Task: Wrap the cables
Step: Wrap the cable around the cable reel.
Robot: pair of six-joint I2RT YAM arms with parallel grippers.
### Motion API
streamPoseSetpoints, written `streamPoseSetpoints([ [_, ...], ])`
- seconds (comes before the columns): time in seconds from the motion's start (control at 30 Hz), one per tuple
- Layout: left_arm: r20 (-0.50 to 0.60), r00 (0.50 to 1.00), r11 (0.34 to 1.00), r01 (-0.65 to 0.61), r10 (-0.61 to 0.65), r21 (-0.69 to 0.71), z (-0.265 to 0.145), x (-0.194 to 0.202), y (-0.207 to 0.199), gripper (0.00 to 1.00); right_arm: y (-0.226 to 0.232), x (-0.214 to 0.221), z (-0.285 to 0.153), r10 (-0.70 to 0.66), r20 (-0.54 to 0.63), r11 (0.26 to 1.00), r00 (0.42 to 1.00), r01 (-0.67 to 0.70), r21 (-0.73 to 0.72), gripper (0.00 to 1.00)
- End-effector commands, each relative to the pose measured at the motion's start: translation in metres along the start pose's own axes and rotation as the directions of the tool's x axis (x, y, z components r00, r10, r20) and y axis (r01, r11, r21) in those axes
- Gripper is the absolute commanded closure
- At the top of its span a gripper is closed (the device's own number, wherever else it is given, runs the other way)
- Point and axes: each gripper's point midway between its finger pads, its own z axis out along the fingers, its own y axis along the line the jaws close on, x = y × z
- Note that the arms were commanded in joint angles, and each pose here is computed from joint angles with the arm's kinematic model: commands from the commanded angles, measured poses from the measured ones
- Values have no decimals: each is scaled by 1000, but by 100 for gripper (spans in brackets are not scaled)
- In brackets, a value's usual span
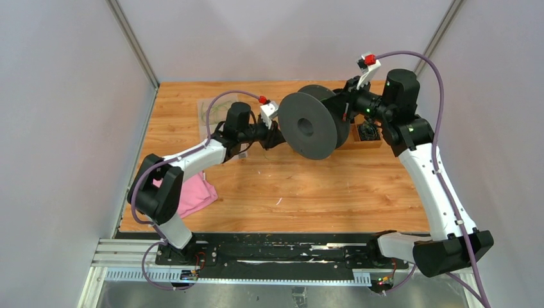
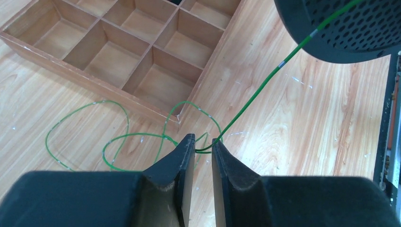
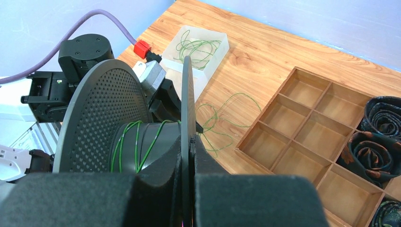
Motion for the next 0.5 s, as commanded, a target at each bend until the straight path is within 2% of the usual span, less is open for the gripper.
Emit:
streamPoseSetpoints([
  [0.0,15,999,999,-33,32,34,-1,6,-3,75,-1,-33,-10,-32,85,999,996,29,34,99],
  [0.47,83,968,963,-247,239,110,-31,13,-32,60,-11,-51,-18,-88,97,990,991,77,114,99],
])
